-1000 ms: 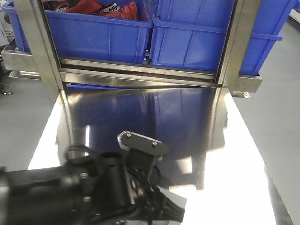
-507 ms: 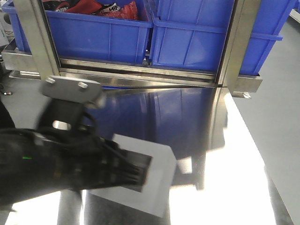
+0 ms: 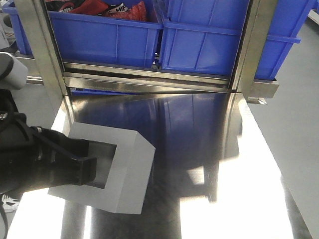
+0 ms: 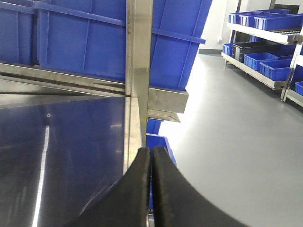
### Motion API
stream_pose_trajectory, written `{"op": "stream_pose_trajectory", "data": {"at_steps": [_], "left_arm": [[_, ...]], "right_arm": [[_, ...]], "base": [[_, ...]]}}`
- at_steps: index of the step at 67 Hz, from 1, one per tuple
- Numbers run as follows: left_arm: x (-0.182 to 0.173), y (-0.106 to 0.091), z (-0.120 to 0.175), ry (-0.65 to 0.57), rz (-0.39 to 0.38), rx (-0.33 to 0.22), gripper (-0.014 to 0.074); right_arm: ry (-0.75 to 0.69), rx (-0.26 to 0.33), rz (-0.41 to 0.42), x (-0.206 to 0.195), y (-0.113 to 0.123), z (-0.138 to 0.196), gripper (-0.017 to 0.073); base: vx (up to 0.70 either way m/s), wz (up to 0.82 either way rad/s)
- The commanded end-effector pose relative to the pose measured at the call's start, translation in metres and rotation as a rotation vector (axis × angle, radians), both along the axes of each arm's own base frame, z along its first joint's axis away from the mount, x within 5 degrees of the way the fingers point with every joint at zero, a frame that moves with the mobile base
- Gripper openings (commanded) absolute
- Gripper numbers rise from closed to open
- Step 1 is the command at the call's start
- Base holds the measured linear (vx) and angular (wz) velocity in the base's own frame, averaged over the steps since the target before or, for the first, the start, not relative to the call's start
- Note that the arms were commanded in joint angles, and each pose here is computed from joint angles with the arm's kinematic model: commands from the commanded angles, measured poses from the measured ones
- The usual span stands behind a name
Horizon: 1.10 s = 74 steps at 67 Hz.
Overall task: Sort gray base to blue bin
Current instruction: 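Hold the gray frame raised in the left gripper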
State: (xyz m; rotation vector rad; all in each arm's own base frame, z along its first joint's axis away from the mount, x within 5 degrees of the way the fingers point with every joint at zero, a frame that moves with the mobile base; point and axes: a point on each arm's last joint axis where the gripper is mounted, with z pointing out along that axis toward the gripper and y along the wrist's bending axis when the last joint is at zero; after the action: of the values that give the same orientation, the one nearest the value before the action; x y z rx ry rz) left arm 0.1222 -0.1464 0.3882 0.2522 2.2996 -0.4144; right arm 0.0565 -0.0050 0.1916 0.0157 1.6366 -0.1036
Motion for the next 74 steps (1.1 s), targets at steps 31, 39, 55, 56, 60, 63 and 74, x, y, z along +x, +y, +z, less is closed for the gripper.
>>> {"op": "stream_pose_trajectory", "data": {"at_steps": [31, 39, 55, 56, 60, 63, 74], "left_arm": [[-0.0006, 0.0016, 0.0174, -0.086, -0.024, -0.075, 0.0003], [-0.0006, 0.0016, 0.0174, -0.086, -0.024, -0.075, 0.0003], [-0.0006, 0.0016, 0.0174, -0.086, -0.024, -0.075, 0.0003], [-0.0006, 0.0016, 0.0174, -0.086, -0.024, -0.075, 0.0003], [-0.0006, 0.0016, 0.0174, -0.086, -0.024, -0.075, 0.0003], [-0.0006, 0.0016, 0.0174, -0.086, -0.024, -0.075, 0.0003], [-0.0006, 0.0016, 0.0174, -0.086, -0.023, -0.076, 0.0003]], "right_arm": [[-0.075, -0.020, 0.007, -0.0003, 0.0007, 0.0031, -0.0009], [-0.075, -0.020, 0.007, -0.0003, 0.0007, 0.0031, -0.0009], [-0.075, -0.020, 0.007, -0.0003, 0.0007, 0.0031, -0.0009], [-0.075, -0.020, 0.007, -0.0003, 0.0007, 0.0031, -0.0009], [-0.075, -0.020, 0.007, -0.0003, 0.0007, 0.0031, -0.0009], [-0.075, -0.020, 0.007, -0.0003, 0.0007, 0.0031, -0.0009], [-0.075, -0.020, 0.007, -0.0003, 0.0007, 0.0031, -0.0009]], "base": [[0.00, 0.00], [0.00, 0.00], [0.00, 0.00], [0.00, 0.00], [0.00, 0.00], [0.00, 0.00], [0.00, 0.00]]}}
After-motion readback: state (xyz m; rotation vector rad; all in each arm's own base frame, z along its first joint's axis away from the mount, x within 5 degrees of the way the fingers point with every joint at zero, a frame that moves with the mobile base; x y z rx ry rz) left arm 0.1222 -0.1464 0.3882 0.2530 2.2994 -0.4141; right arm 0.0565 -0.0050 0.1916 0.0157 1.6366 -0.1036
